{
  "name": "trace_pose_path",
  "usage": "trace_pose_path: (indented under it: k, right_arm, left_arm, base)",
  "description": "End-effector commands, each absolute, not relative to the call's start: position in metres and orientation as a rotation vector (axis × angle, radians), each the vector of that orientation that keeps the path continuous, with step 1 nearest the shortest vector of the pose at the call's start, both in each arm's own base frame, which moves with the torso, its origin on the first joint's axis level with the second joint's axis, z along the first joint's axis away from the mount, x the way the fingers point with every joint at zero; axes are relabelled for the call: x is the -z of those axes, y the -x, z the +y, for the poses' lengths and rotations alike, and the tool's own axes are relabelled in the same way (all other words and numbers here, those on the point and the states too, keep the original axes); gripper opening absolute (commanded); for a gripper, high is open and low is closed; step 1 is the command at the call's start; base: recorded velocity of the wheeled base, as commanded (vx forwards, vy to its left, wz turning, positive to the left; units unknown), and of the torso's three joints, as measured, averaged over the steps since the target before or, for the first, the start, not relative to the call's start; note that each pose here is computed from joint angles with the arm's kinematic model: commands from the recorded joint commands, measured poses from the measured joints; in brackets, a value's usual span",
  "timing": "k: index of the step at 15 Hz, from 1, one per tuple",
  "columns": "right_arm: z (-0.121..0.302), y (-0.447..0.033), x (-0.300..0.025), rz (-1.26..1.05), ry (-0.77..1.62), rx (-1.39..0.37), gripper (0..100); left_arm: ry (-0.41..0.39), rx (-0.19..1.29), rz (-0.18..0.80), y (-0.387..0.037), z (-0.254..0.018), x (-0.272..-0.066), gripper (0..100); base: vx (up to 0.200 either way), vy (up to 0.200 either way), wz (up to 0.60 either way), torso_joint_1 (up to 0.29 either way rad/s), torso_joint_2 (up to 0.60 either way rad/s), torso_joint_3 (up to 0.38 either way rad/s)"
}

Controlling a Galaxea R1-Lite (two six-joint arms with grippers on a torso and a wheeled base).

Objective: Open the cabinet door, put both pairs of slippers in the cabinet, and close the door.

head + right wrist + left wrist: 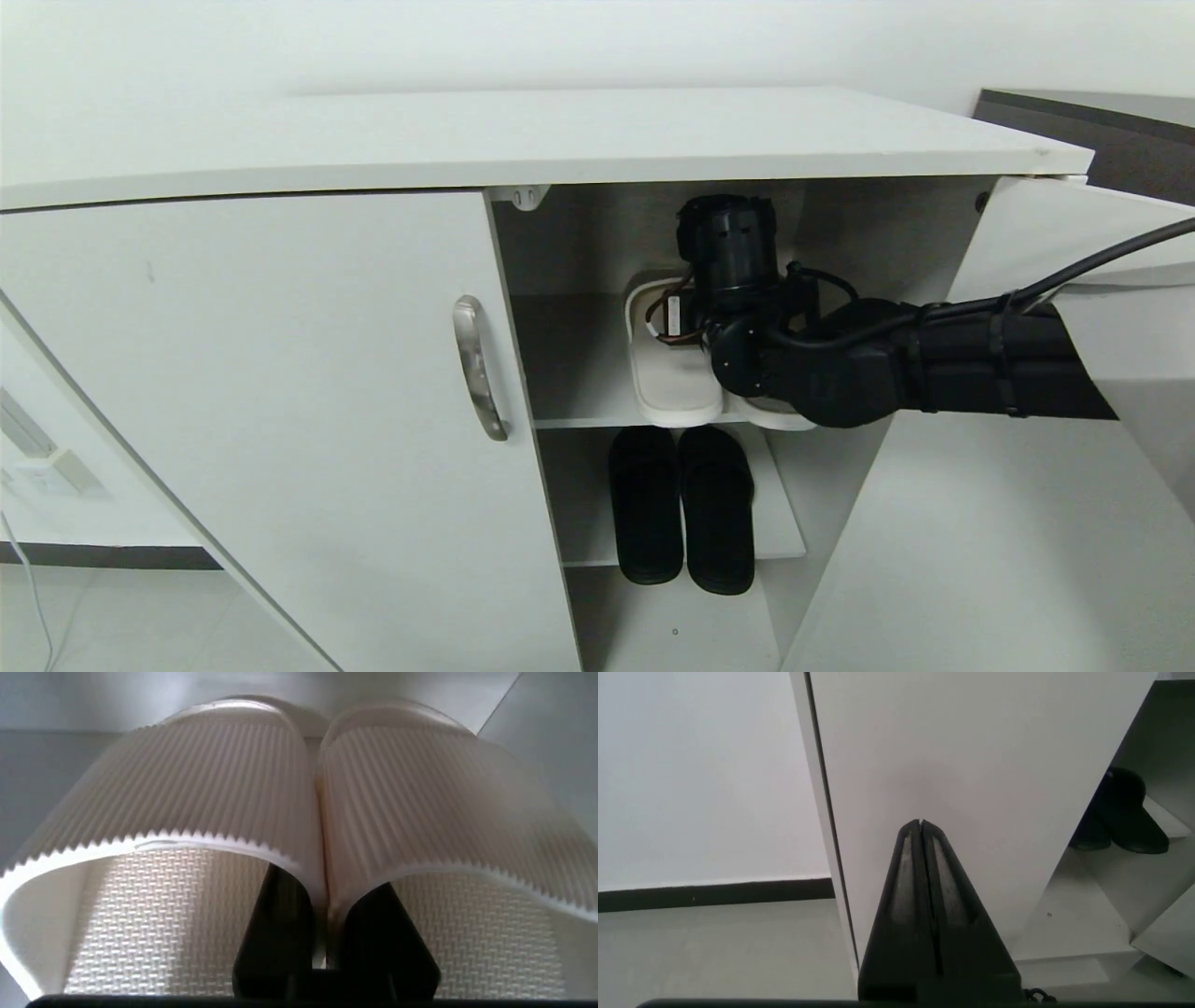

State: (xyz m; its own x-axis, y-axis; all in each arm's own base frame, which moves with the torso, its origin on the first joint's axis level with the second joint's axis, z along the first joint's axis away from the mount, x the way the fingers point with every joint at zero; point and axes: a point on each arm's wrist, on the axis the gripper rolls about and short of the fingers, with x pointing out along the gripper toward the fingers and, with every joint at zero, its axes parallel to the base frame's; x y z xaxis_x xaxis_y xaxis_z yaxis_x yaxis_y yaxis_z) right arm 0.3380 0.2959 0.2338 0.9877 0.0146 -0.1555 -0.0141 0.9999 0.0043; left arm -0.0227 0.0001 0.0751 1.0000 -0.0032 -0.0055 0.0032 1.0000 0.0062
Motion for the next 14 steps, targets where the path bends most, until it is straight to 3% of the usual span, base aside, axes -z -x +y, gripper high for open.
trace_pose_path:
  k: [1, 10, 11, 14]
  right_arm:
    - [0.2985, -0.3412, -0.2295, 0.16, -0.01, -0.014, 0]
    - [0.2997, -0.3424, -0.2236, 0.181, -0.014, -0.011, 0]
    - [0.2997, -0.3424, -0.2236, 0.181, -0.014, -0.011, 100]
    - [0.3013, -0.3391, -0.225, 0.18, -0.015, -0.019, 100]
  left_arm:
    - [-0.006, 0.003, 0.006, 0.0227, 0.0001, -0.075, 0]
    - [-0.006, 0.003, 0.006, 0.0227, 0.0001, -0.075, 0]
    - [-0.006, 0.003, 0.006, 0.0227, 0.0001, -0.075, 0]
    - [-0.006, 0.003, 0.006, 0.0227, 0.0001, -0.075, 0]
  base:
    - [0.0, 0.0, 0.0, 0.0, 0.0, 0.0]
    - [0.0, 0.0, 0.0, 0.0, 0.0, 0.0]
    - [0.0, 0.0, 0.0, 0.0, 0.0, 0.0]
    - [0.0, 0.0, 0.0, 0.0, 0.0, 0.0]
